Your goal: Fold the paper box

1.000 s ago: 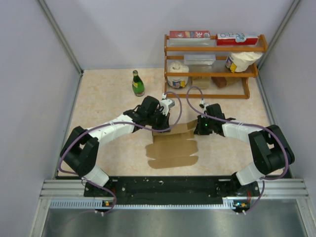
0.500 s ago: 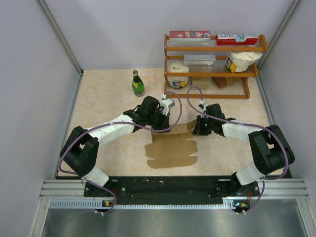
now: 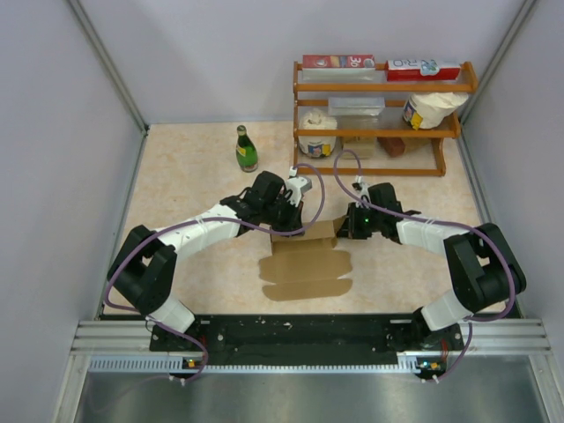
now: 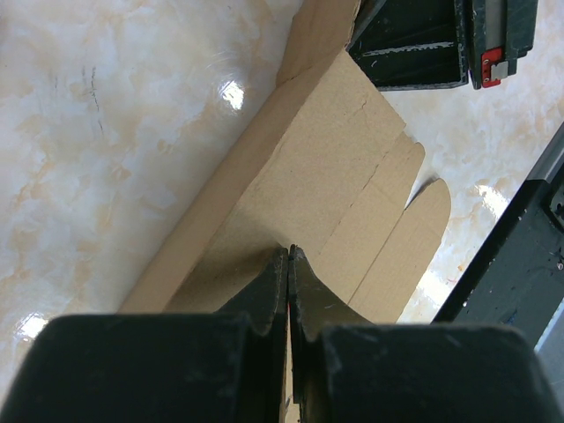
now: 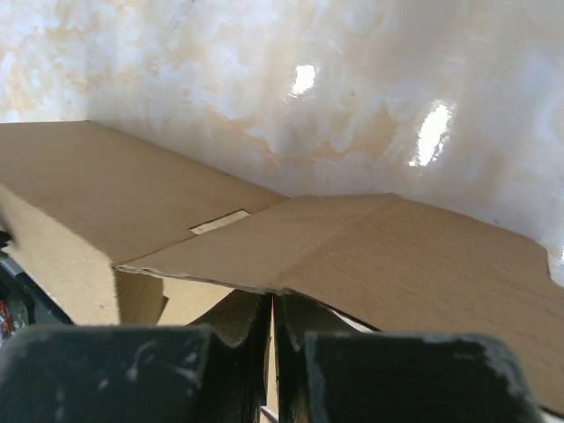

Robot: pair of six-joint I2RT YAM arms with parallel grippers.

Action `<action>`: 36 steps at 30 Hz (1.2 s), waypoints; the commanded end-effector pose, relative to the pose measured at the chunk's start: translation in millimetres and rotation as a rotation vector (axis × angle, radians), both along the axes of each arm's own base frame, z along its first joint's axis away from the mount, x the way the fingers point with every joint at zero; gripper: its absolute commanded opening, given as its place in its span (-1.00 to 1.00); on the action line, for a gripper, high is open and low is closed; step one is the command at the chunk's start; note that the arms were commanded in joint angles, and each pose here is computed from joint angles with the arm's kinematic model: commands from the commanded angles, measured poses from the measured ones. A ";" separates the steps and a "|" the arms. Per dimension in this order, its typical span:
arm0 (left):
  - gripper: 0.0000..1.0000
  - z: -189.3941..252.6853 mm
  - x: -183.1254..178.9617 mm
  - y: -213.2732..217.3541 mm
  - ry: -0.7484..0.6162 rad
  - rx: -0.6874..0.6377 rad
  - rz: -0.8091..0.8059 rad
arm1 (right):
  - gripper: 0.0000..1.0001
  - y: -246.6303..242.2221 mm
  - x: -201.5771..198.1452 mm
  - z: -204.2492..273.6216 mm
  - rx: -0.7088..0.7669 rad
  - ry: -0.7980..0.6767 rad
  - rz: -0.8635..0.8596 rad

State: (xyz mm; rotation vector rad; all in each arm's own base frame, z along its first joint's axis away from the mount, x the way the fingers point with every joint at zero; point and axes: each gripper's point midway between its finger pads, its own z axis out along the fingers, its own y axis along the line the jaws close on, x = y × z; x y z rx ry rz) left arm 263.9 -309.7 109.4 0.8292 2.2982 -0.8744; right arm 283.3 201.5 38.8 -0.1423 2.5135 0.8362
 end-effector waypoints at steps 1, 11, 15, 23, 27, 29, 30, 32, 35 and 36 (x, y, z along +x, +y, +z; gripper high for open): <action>-1.00 11.4 4.5 -8.9 -0.025 -0.033 -0.014 | -1.00 20.6 2.6 21.2 0.111 -0.061 0.063; -1.00 13.0 6.0 -9.9 -0.027 -0.038 -0.015 | -1.00 27.4 1.1 11.6 0.153 -0.026 0.071; -1.00 13.5 5.9 -10.5 -0.025 -0.040 -0.016 | -1.00 28.0 0.6 7.0 0.158 -0.018 0.067; -1.00 14.0 5.8 -10.1 -0.028 -0.040 -0.016 | -1.00 31.2 -2.0 -3.6 0.170 0.005 0.059; -1.00 13.4 5.1 -9.2 -0.027 -0.038 -0.015 | -1.00 32.7 -4.2 -11.3 0.158 0.016 0.057; -1.00 12.6 5.2 -8.3 -0.028 -0.035 -0.011 | -1.00 32.3 -5.5 -15.9 0.147 0.023 0.053; -1.00 12.7 4.8 -7.9 -0.028 -0.033 -0.012 | -1.00 32.1 -7.0 -17.9 0.142 0.026 0.053; -1.00 12.3 4.2 -8.2 -0.028 -0.033 -0.014 | -1.00 31.5 -7.3 -21.3 0.137 0.030 0.047; -1.00 12.4 4.4 -8.0 -0.026 -0.034 -0.012 | -1.00 30.1 -8.6 -25.7 0.123 0.034 0.042; -1.00 11.0 3.9 -7.6 -0.023 -0.032 -0.012 | -1.00 29.1 -9.2 -27.4 0.118 0.038 0.039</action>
